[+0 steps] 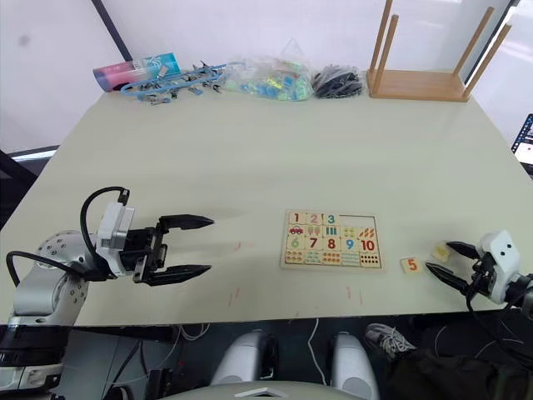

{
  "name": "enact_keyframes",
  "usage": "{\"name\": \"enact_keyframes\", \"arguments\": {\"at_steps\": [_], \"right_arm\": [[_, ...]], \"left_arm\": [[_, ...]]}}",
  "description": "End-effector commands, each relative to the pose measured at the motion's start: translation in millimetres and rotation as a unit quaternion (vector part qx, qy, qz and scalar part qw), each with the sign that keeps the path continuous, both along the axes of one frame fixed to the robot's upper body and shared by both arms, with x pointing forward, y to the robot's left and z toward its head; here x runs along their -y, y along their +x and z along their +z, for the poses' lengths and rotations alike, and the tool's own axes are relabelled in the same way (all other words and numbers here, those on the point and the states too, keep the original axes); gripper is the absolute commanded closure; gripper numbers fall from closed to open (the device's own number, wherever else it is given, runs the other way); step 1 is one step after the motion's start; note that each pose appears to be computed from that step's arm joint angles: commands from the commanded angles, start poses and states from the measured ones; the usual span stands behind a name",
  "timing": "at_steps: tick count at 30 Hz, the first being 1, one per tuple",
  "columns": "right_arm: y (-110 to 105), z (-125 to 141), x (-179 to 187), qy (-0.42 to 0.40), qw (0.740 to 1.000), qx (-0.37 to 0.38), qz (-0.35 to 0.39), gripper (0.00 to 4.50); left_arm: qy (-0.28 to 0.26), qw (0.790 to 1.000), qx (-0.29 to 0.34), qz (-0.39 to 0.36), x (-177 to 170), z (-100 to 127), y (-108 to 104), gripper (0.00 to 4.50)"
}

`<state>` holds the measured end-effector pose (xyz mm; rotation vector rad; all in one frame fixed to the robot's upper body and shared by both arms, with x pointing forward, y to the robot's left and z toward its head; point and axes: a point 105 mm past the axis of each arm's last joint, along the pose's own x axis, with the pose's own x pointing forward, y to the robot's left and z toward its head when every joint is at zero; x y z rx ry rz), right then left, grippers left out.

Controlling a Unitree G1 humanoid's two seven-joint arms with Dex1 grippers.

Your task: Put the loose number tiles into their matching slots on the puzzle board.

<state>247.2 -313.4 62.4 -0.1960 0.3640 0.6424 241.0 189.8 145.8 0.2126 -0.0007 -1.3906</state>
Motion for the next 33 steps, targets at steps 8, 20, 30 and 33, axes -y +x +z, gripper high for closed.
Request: {"name": "enact_keyframes", "arguments": {"at_steps": [8,20,30,33], "right_arm": [[1,9,2,-0.013,1.0,0.012,-0.001,3.01],[15,42,-29,-0.001,0.997,0.044,-0.064,3.01],[31,45,-60,-0.008,0.983,-0.002,-0.184,3.01],[34,44,-64,-0.004,0.975,-0.014,-0.22,3.01]], "left_arm": [[-0.007,1.0,0.013,-0.013,2,5,-4,0.0],[-0.015,1.0,0.015,-0.008,-1,0,-3,0.0],[-0.016,0.999,0.031,-0.025,-3,-3,1,0.0],[-0.013,0.999,0.037,-0.033,-4,-3,3,0.0]]}}
